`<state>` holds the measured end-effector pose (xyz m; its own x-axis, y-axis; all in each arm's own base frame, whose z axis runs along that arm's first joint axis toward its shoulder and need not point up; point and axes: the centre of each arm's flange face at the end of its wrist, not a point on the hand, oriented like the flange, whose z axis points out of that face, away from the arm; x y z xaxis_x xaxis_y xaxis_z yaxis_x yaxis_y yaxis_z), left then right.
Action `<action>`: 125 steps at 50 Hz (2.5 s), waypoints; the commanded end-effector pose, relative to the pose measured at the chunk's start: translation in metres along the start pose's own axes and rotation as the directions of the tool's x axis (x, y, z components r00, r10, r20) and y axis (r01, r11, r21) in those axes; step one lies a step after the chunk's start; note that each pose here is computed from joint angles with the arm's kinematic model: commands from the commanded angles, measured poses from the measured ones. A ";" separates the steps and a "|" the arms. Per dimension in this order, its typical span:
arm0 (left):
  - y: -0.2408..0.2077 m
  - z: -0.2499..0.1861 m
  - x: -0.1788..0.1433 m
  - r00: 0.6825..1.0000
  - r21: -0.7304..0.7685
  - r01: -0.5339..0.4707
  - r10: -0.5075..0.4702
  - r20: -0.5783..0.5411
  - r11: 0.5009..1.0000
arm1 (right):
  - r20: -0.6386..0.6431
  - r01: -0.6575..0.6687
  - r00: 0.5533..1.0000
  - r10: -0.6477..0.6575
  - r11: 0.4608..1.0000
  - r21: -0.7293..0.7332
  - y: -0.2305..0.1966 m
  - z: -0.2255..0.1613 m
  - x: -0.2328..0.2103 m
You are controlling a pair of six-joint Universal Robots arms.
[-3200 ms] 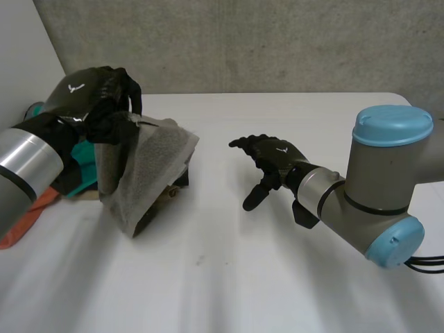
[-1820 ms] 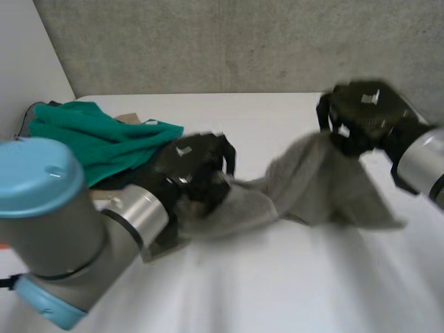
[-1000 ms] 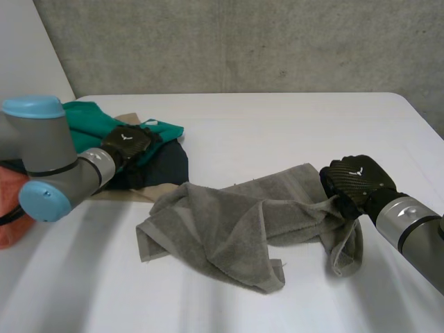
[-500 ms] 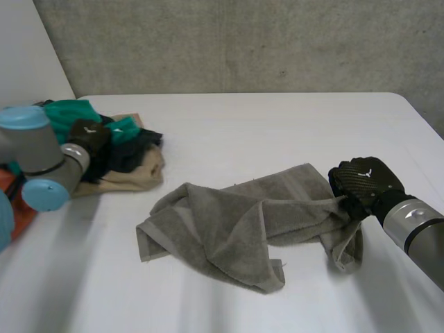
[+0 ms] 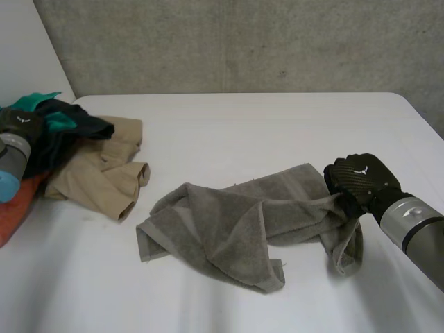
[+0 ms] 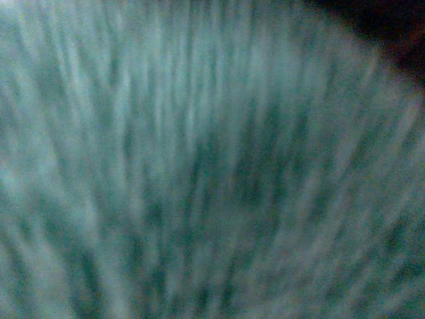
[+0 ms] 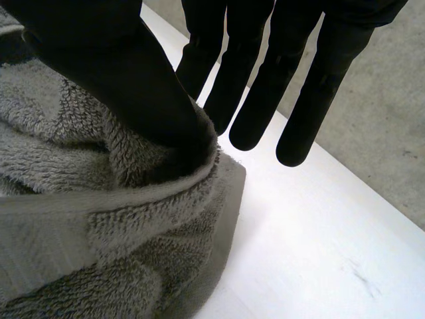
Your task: Fold the laundry.
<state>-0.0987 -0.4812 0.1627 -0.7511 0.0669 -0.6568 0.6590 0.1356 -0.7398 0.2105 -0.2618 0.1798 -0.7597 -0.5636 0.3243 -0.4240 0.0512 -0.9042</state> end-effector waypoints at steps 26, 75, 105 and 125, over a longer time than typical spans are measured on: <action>0.001 -0.081 0.089 0.899 0.026 0.029 -0.014 -0.437 0.999 | -0.001 -0.021 1.000 0.021 1.000 0.020 -0.004 -0.004 0.004; -0.074 -0.125 0.006 0.943 0.149 0.229 -0.181 -0.280 0.962 | 0.004 -0.021 1.000 0.021 0.998 0.062 -0.021 -0.010 0.005; -0.098 -0.393 0.194 0.584 0.255 0.287 0.043 -0.811 0.923 | -0.001 -0.086 0.996 0.086 0.992 -0.093 -0.016 -0.028 0.002; -0.096 -0.360 0.259 0.672 0.467 0.141 0.262 -0.693 0.873 | -0.011 -0.074 0.997 0.073 0.992 -0.101 0.013 -0.007 0.000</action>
<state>-0.3666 -0.1116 0.1178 -0.3409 0.7970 -0.4986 0.4828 -0.3066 -0.8203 0.1996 -0.2507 0.1816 -0.7953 -0.5450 0.2655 -0.4148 0.1697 -0.8940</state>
